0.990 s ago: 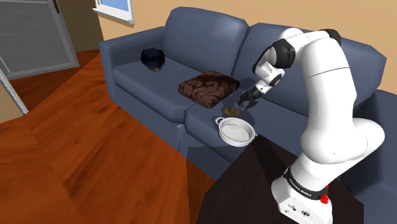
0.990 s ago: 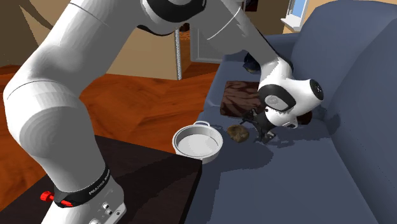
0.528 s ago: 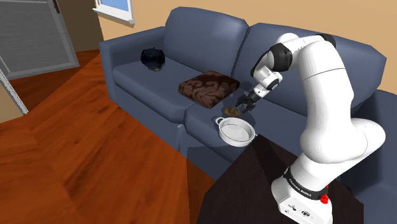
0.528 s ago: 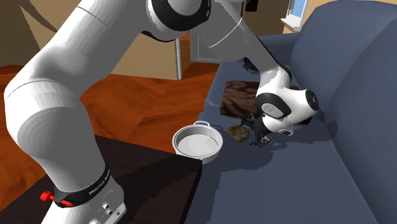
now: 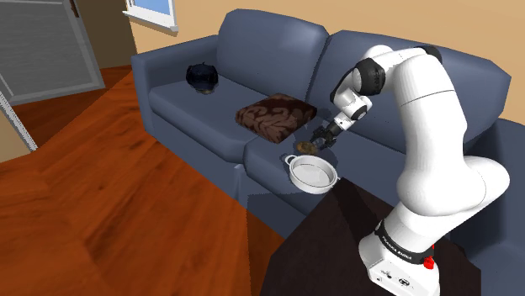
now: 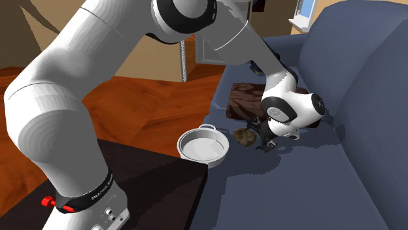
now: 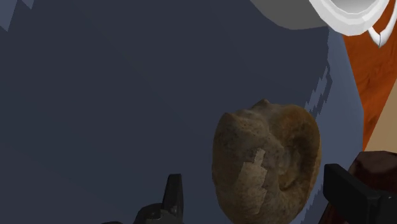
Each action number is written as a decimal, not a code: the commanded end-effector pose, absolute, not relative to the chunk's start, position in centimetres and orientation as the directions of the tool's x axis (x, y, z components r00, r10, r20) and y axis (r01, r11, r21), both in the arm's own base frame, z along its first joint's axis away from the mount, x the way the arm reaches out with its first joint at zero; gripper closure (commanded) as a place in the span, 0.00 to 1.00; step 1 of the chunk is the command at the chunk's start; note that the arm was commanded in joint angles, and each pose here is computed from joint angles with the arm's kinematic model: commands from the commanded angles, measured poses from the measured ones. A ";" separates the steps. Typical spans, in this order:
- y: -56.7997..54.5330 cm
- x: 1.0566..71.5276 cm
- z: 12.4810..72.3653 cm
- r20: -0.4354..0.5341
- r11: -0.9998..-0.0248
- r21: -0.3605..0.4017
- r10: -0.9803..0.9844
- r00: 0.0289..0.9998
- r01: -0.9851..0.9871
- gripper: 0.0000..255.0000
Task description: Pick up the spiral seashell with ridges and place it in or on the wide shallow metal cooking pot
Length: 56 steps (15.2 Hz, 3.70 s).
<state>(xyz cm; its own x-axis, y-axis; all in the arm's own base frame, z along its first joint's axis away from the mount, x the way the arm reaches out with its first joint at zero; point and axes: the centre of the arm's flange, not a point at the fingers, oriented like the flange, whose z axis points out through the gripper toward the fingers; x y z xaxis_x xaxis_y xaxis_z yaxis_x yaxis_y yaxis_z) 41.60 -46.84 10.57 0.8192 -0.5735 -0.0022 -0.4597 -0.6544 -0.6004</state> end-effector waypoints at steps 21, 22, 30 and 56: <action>-46.8 41.6 16.4 -0.002 -0.654 -0.600 -0.574 0.819 -0.460 1.00; -46.8 41.6 16.9 -0.002 -0.654 -0.600 -0.574 0.819 -0.460 1.00; -46.8 41.6 21.1 -0.002 -0.654 -0.600 -0.574 0.819 -0.460 1.00; -30.1 28.4 20.7 -0.002 -0.654 -0.600 -0.574 0.819 -0.460 1.00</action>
